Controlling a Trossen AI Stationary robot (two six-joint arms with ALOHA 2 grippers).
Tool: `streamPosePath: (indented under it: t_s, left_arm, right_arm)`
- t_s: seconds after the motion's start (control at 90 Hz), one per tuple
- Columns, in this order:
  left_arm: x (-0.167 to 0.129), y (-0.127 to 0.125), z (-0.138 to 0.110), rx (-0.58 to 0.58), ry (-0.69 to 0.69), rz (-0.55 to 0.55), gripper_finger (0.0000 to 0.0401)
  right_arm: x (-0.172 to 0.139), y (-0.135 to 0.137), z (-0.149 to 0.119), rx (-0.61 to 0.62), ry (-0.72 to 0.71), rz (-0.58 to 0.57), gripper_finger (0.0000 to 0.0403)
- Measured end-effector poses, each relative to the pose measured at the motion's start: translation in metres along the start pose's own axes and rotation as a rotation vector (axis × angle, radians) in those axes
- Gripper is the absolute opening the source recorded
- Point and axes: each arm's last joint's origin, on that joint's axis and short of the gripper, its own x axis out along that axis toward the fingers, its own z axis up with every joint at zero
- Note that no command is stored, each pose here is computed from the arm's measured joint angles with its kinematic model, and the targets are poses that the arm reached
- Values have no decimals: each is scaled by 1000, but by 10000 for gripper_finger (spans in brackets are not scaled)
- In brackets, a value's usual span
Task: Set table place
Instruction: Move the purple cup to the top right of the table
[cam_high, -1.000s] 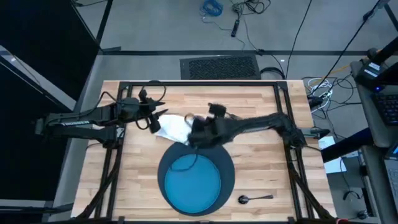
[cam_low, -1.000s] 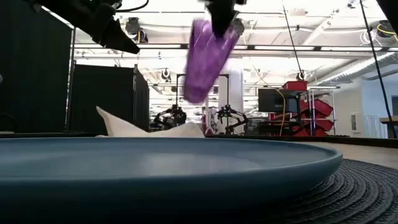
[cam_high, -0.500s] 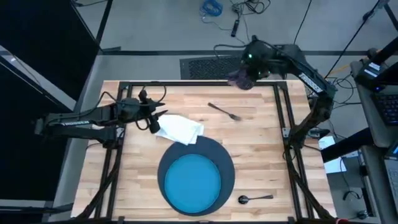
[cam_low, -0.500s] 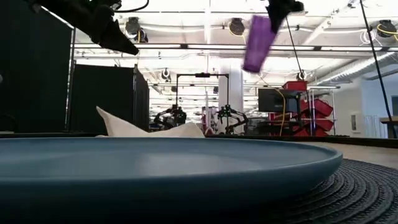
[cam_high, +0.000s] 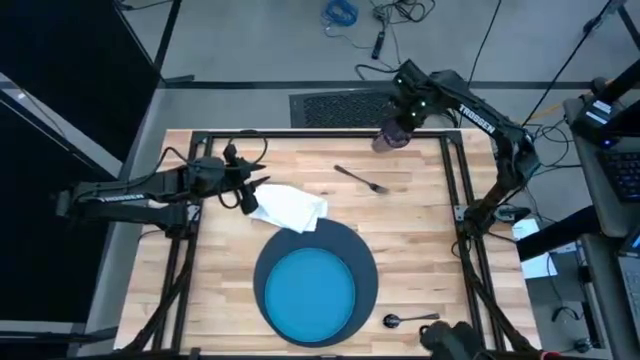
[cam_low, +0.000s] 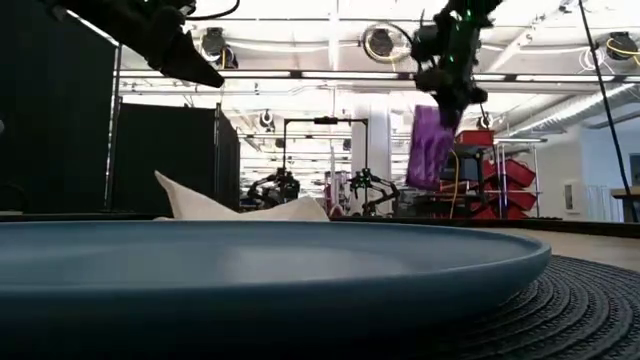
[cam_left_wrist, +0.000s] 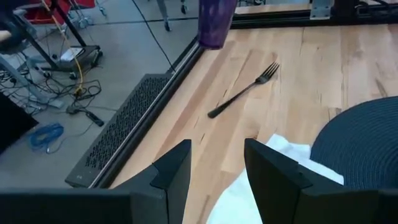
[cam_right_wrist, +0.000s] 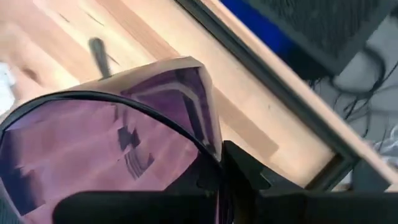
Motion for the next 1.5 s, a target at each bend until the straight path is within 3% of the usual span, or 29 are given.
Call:
streamPosePath:
  t_s: [0.311,0.611,1.244,1.5]
  left_arm:
    - [0,0,2,6,-21,3,135]
    - [0,0,2,4,-19,2,135]
    - [0,0,2,3,-19,3,135]
    - [0,0,2,3,-18,2,135]
  right_arm:
    - [32,-12,-14,22,123,34,0]
    - [38,-17,-12,48,89,30,3]
    - [38,-17,-11,90,78,27,92]
    - [38,-19,-11,86,74,-48,116]
